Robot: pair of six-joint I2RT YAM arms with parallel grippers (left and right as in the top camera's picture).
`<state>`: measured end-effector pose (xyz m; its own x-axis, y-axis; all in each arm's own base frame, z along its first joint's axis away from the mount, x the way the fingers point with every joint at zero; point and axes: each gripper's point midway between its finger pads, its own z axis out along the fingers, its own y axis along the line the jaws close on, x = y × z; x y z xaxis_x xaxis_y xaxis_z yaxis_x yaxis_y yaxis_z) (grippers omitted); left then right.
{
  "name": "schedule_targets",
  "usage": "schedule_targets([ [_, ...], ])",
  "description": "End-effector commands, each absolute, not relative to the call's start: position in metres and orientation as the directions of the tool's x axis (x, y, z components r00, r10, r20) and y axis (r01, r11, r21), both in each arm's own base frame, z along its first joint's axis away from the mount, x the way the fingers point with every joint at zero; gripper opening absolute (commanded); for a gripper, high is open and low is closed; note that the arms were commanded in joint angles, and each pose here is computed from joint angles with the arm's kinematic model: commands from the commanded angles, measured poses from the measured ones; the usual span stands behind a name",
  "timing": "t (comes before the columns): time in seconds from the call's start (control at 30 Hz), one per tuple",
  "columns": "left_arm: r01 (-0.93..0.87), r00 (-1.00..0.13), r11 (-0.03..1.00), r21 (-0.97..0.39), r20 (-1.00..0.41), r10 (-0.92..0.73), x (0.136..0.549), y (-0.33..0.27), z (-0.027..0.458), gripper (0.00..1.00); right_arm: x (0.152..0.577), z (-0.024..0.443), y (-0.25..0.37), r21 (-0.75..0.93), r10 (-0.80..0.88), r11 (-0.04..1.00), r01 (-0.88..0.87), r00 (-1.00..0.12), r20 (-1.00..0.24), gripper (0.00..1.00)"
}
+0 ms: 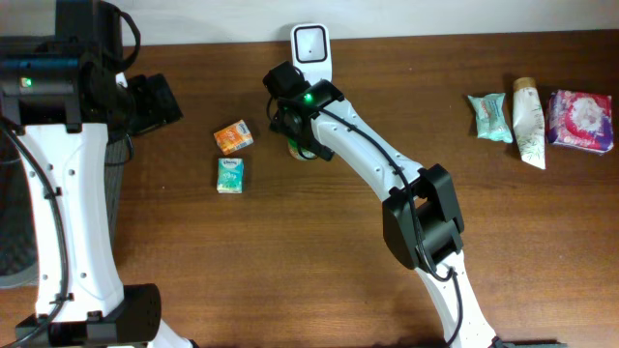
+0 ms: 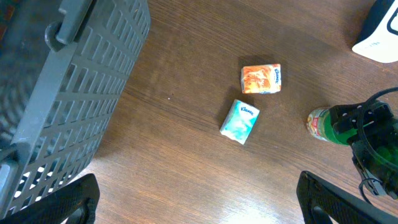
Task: Scan the item barcode
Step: 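Reach the right gripper to the green-capped Knorr bottle and grasp it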
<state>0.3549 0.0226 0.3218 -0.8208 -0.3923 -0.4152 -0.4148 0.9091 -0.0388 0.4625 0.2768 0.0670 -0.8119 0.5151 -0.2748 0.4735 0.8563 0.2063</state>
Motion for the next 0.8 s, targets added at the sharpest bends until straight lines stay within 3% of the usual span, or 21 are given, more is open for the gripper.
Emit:
schedule_targets([
  [0.0,-0.422,-0.81,0.905,-0.045,-0.43,-0.399,0.351,0.024,0.328,0.99,0.463,0.058,0.273,0.175,0.515,0.857,0.485,-0.805,-0.295,0.96],
  [0.13,-0.422,-0.81,0.905,-0.045,-0.43,-0.399,0.351,0.024,0.328,0.99,0.454,0.055,0.267,0.12,0.464,0.885,0.449,-0.839,-0.283,0.87],
  [0.27,-0.422,-0.81,0.905,-0.045,-0.43,-0.399,0.351,0.024,0.328,0.99,0.452,0.06,0.268,0.072,0.284,0.959,0.276,-0.912,-0.295,0.8],
  [0.53,-0.422,-0.81,0.905,-0.045,-0.43,-0.399,0.351,0.024,0.328,0.99,0.443,0.069,0.272,-0.005,-0.1,0.995,-0.103,-0.956,-0.275,0.8],
  [0.67,-0.422,-0.81,0.905,-0.045,-0.43,-0.399,0.351,0.024,0.328,0.99,0.445,0.077,0.283,0.074,-0.029,0.996,-0.052,-0.961,-0.276,0.84],
  [0.73,-0.422,-0.81,0.905,-0.045,-0.43,-0.399,0.351,0.024,0.328,0.99,0.448,0.078,0.284,0.125,0.134,0.987,0.104,-0.953,-0.27,0.84],
  [0.77,-0.422,-0.81,0.905,-0.045,-0.43,-0.399,0.351,0.024,0.328,0.99,0.45,0.078,0.28,0.165,0.296,0.951,0.261,-0.923,-0.246,0.84],
])
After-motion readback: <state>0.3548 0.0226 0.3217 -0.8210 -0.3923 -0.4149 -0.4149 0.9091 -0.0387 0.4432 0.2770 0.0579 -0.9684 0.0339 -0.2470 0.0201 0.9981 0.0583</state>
